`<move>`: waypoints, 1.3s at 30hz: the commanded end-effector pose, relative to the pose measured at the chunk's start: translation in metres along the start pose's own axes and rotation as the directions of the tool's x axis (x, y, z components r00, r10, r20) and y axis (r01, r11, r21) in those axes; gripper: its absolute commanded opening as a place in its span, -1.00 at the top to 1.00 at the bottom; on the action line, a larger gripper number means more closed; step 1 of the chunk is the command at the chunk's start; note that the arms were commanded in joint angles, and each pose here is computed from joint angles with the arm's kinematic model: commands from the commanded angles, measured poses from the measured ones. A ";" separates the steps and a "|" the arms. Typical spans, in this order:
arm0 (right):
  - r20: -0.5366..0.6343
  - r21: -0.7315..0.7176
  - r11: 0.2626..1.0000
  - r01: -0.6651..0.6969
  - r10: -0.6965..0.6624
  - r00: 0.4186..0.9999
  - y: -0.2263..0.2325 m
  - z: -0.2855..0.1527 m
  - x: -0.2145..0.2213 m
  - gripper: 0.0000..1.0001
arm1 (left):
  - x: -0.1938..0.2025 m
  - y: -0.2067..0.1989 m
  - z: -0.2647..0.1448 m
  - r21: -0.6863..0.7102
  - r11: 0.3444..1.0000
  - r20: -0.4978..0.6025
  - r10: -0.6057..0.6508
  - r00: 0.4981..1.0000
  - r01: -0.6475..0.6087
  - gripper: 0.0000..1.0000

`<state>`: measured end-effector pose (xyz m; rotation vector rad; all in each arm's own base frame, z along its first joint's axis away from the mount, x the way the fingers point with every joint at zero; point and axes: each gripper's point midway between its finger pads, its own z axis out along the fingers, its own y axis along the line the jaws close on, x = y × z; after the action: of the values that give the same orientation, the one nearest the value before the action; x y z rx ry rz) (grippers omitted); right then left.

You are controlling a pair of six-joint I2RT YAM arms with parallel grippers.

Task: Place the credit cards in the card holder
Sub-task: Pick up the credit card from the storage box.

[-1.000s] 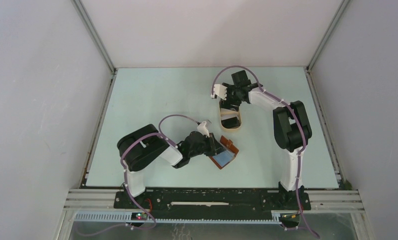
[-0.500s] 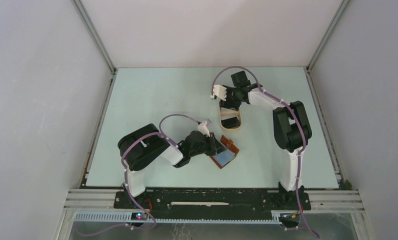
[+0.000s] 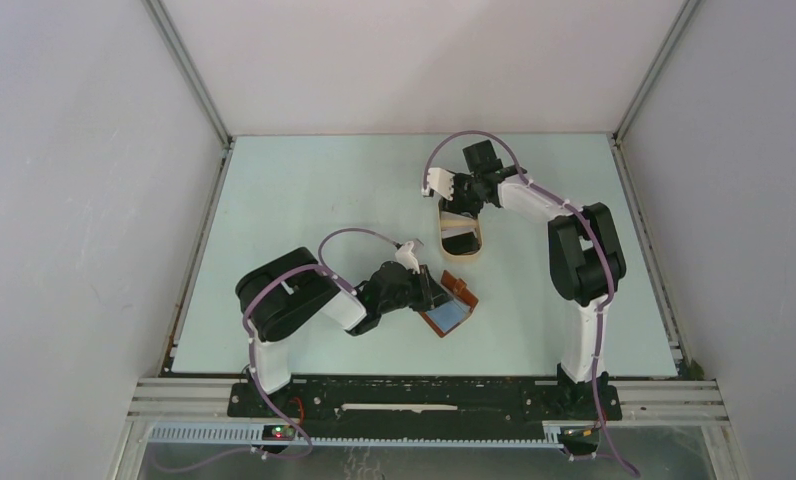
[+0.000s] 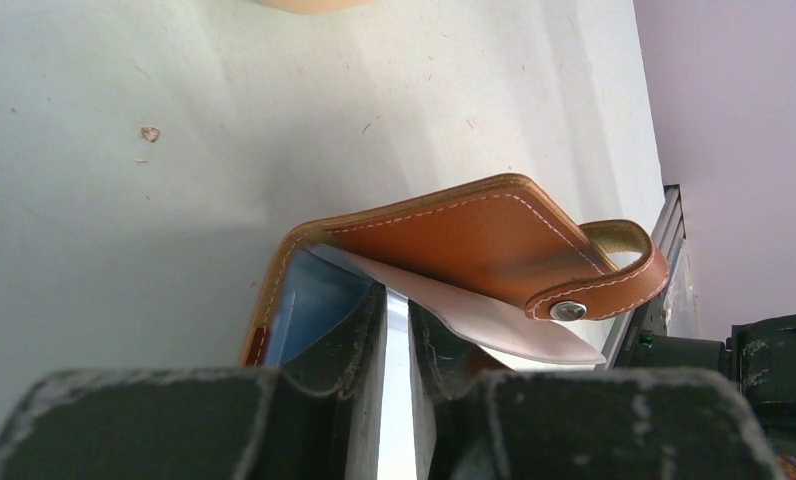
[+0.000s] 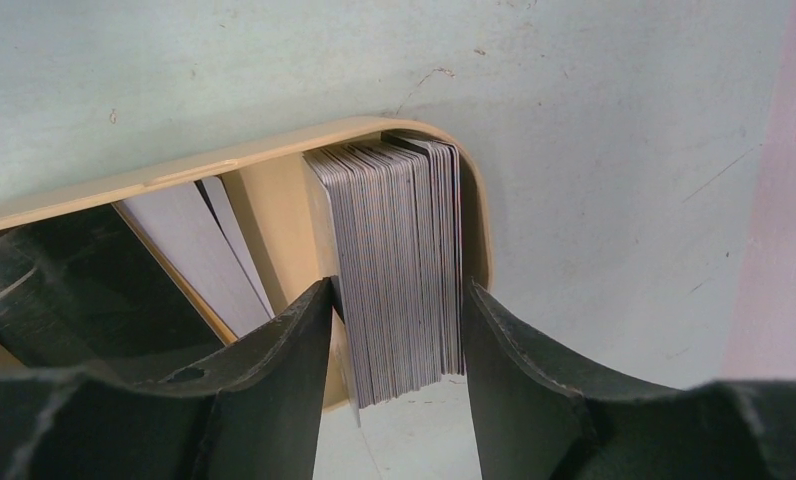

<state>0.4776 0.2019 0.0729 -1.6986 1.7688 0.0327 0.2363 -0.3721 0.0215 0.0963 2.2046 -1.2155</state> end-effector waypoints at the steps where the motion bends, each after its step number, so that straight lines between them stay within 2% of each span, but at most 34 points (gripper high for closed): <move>1: 0.046 0.101 0.995 0.026 -0.031 0.998 -0.027 -0.031 -0.019 -0.10 | 0.004 0.014 0.004 -0.045 0.999 -0.020 0.028 0.999 -0.029 0.61; 10: 0.045 0.097 0.995 0.027 -0.032 0.998 -0.025 -0.034 -0.018 0.00 | 0.005 0.015 0.004 -0.046 0.999 -0.024 0.026 0.999 -0.027 0.61; 18: 0.042 0.127 0.992 0.014 -0.020 0.999 -0.033 -0.037 -0.016 -0.01 | 0.005 0.015 0.004 -0.045 0.999 -0.023 0.026 0.999 -0.027 0.61; 32: 0.041 0.147 0.989 0.004 -0.010 0.999 -0.043 -0.038 -0.013 -0.28 | 0.005 0.015 0.005 -0.046 0.999 -0.025 0.022 0.999 -0.024 0.61; 39: 0.047 0.160 0.987 0.004 -0.012 0.999 -0.047 -0.042 -0.015 -0.35 | 0.005 0.014 0.005 -0.043 0.999 -0.026 0.023 0.999 -0.024 0.61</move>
<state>0.4826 0.1885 0.0796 -1.6592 1.7764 0.0055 0.2362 -0.3721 0.0214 0.0975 2.2050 -1.2195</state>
